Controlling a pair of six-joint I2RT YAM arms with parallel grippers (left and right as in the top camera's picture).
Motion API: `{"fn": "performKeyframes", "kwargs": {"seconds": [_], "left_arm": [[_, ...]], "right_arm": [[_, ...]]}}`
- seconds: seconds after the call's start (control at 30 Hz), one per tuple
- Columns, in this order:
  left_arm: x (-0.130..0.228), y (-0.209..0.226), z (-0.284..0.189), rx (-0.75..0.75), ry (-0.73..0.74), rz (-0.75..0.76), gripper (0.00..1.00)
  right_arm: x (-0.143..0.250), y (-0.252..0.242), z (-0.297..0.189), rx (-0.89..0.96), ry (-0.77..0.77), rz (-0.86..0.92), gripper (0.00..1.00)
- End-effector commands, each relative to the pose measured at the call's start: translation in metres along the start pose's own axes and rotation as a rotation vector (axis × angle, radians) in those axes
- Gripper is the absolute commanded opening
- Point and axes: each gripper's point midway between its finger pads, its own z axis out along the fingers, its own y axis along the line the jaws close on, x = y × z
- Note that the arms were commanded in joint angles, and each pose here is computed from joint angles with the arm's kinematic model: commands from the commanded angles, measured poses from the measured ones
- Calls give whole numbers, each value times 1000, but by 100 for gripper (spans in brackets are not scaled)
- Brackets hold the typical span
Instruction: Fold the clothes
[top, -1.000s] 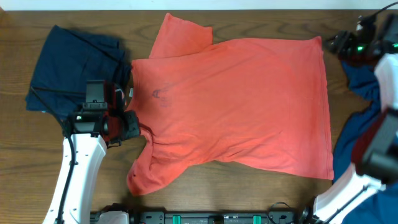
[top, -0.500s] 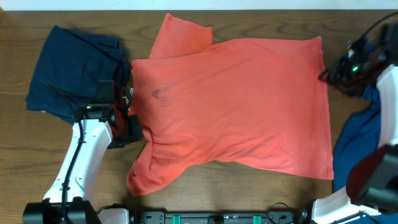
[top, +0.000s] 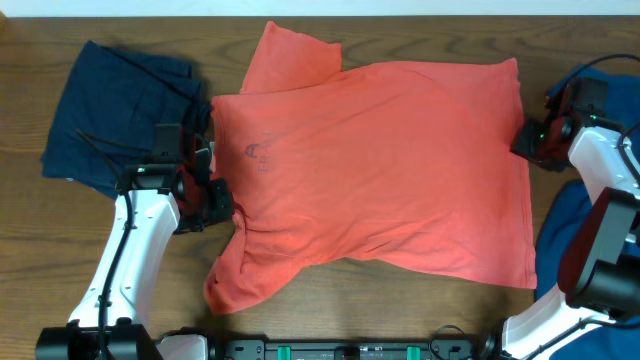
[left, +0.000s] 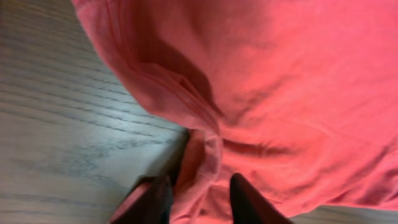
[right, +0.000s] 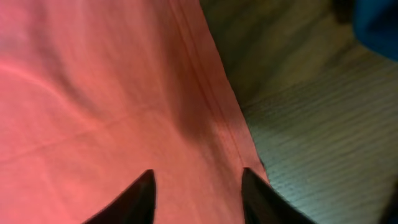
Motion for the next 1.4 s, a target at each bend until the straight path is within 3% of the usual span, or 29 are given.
{"fn": "performKeyframes", "kwargs": {"seconds": [0.0,0.07,0.13,0.23,0.27,0.53,0.57,0.6,0.63,0.67,0.87,1.07,1.3,1.37], "left_arm": [[-7,-11,-7,48,-22,20,38],[-6,-12,-7,54,-21,21,39],[-7,-12,-7,55,-25,21,40],[-11,-13,-8,58,-38,25,41],[-11,-13,-8,59,-41,25,41],[-25,-17,-9,72,-97,39,42],[-26,-17,-9,73,-101,42,42],[-27,-18,-9,74,-105,44,42],[-27,-18,-8,75,-106,44,42],[-27,-18,-8,74,-105,47,42],[-15,-12,4,55,-30,63,43],[-11,-10,29,42,41,67,43],[-29,5,62,-65,26,73,43],[-37,5,69,-64,5,77,34]], "right_arm": [[21,-11,28,30,78,-3,53],[26,-12,40,30,97,-1,52],[30,-11,53,20,114,6,45],[26,-9,68,-5,95,9,4],[18,-9,70,-5,64,6,1],[-80,-20,45,-7,-245,24,1],[-87,-13,40,-45,-256,20,3],[-91,-4,36,-90,-257,1,28],[-93,1,32,-115,-251,-14,45],[-93,5,27,-129,-242,-14,54],[-95,16,-35,-146,-243,-16,64],[-74,45,-118,-271,-250,-43,65],[-26,63,-137,-272,-115,-65,64],[-13,71,-133,-273,-74,-98,63]]}}
